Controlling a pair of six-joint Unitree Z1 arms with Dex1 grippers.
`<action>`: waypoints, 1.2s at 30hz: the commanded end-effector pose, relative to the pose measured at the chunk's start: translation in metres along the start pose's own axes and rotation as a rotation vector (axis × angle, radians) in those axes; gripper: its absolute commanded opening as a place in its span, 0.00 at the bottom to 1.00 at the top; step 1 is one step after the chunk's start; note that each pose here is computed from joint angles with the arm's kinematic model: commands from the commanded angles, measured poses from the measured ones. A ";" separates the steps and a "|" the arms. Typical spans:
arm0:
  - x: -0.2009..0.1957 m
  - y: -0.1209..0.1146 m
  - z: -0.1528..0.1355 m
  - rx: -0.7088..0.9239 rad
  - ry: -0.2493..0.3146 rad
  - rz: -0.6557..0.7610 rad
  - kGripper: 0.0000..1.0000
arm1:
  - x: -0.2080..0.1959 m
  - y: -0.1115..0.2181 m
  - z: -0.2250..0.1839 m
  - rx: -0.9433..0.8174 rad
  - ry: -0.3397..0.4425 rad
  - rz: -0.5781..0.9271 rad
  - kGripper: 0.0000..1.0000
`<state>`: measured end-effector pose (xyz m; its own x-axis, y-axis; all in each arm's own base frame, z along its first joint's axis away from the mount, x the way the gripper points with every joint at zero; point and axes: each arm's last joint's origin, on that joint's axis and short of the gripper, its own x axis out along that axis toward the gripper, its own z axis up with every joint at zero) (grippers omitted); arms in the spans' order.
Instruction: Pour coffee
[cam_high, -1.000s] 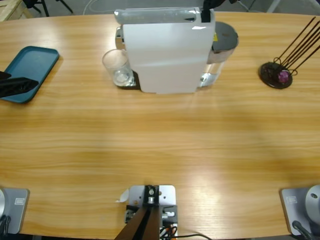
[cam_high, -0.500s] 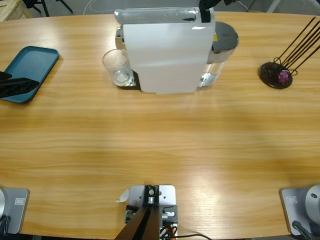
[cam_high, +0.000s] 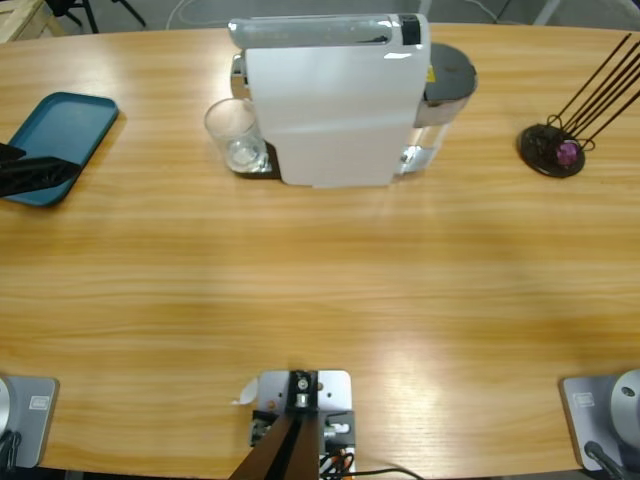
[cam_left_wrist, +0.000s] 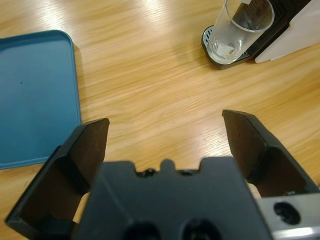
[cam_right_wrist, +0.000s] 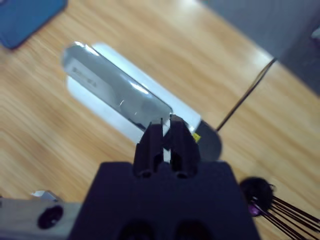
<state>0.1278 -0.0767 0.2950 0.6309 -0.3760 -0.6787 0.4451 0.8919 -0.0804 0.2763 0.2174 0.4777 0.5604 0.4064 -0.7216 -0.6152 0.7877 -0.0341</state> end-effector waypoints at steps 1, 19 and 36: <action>0.008 0.000 -0.007 -0.005 0.039 -0.014 1.00 | -0.068 -0.003 -0.053 -0.025 0.009 -0.087 0.73; 0.009 -0.002 -0.007 0.001 0.045 -0.046 0.99 | -0.059 0.001 -0.196 0.018 -0.055 -0.072 0.91; 0.010 -0.003 -0.008 0.007 0.051 -0.057 0.99 | -0.035 0.003 -0.282 0.019 -0.122 -0.064 0.99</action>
<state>0.1273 -0.0784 0.2955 0.6165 -0.4061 -0.6745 0.4663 0.8786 -0.1028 0.1204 0.0910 0.3386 0.6372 0.3792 -0.6709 -0.5613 0.8249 -0.0668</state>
